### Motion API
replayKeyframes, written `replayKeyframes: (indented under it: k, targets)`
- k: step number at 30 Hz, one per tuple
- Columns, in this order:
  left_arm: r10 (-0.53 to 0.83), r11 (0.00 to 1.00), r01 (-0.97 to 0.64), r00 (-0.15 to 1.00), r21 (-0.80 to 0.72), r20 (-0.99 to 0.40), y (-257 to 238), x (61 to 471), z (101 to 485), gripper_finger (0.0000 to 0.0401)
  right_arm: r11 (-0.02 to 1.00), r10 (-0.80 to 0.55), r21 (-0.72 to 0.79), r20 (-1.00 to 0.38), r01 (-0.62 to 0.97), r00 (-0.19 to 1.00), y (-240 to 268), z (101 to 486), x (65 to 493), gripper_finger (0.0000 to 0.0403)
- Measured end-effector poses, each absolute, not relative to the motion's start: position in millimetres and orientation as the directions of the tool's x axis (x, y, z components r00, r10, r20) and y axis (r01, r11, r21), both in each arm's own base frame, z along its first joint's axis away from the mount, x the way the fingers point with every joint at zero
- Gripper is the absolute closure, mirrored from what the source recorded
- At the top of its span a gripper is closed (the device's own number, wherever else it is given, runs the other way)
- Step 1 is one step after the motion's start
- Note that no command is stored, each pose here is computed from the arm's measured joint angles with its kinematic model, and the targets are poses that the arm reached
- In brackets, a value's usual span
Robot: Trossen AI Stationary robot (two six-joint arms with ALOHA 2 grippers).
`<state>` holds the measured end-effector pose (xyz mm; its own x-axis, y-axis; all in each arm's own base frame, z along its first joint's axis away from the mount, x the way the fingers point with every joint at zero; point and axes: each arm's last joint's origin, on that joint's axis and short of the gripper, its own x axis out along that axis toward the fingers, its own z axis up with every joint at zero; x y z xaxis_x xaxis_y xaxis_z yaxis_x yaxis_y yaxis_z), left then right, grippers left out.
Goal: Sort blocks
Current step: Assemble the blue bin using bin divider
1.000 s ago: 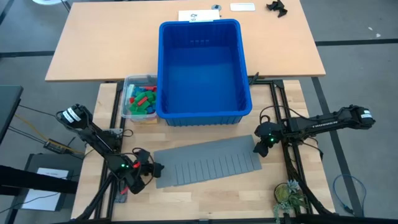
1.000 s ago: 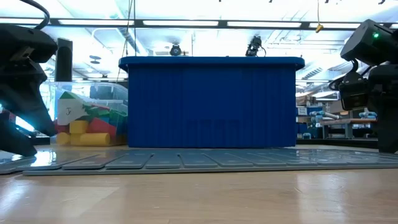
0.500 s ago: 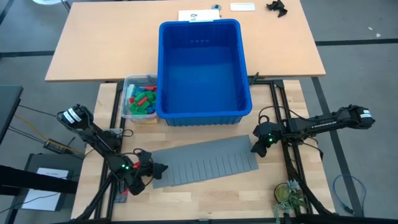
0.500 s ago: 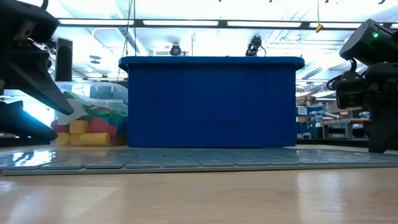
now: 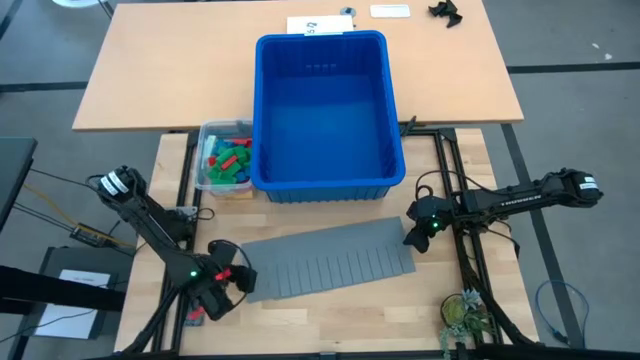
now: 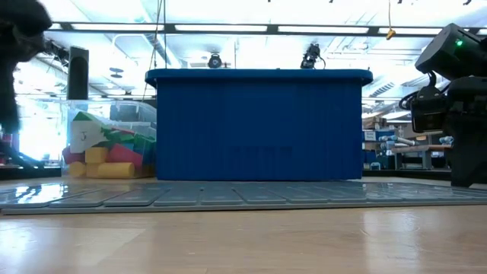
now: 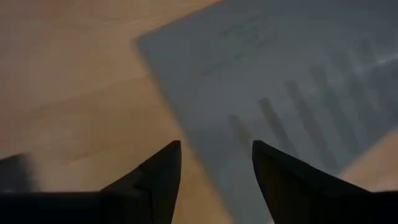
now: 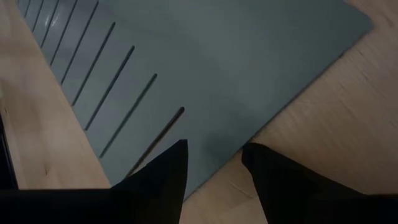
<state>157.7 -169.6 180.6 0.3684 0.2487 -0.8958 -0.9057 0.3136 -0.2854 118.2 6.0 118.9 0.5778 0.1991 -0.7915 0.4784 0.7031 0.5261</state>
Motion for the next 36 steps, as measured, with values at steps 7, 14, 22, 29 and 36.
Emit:
replayKeyframes:
  k: [7, 14, 22, 29, 36]
  targets:
    - [0.182, 0.276, -0.894, 0.410, -0.354, -0.894, -162, 150, 142, 0.0194, 0.714, 0.200, 0.522, -0.790, 0.466, 0.580, 6, 117, 118, 0.0227]
    - [0.165, 0.222, -0.813, 0.575, -0.538, -0.801, -152, 143, 114, 0.0194, 0.708, 0.205, 0.523, -0.795, 0.475, 0.571, 6, 110, 114, 0.0227]
    - [0.183, 0.245, -0.762, 0.644, -0.600, -0.743, -154, 142, 114, 0.0194, 0.711, 0.190, 0.516, -0.796, 0.478, 0.575, 6, 109, 114, 0.0227]
    - [0.207, 0.270, -0.675, 0.738, -0.687, -0.643, -163, 136, 114, 0.0194, 0.719, 0.185, 0.508, -0.797, 0.474, 0.575, 7, 109, 114, 0.0227]
    - [0.179, 0.264, -0.637, 0.771, -0.725, -0.612, -169, 133, 116, 0.0194, 0.720, 0.184, 0.508, -0.796, 0.472, 0.576, 7, 109, 114, 0.0227]
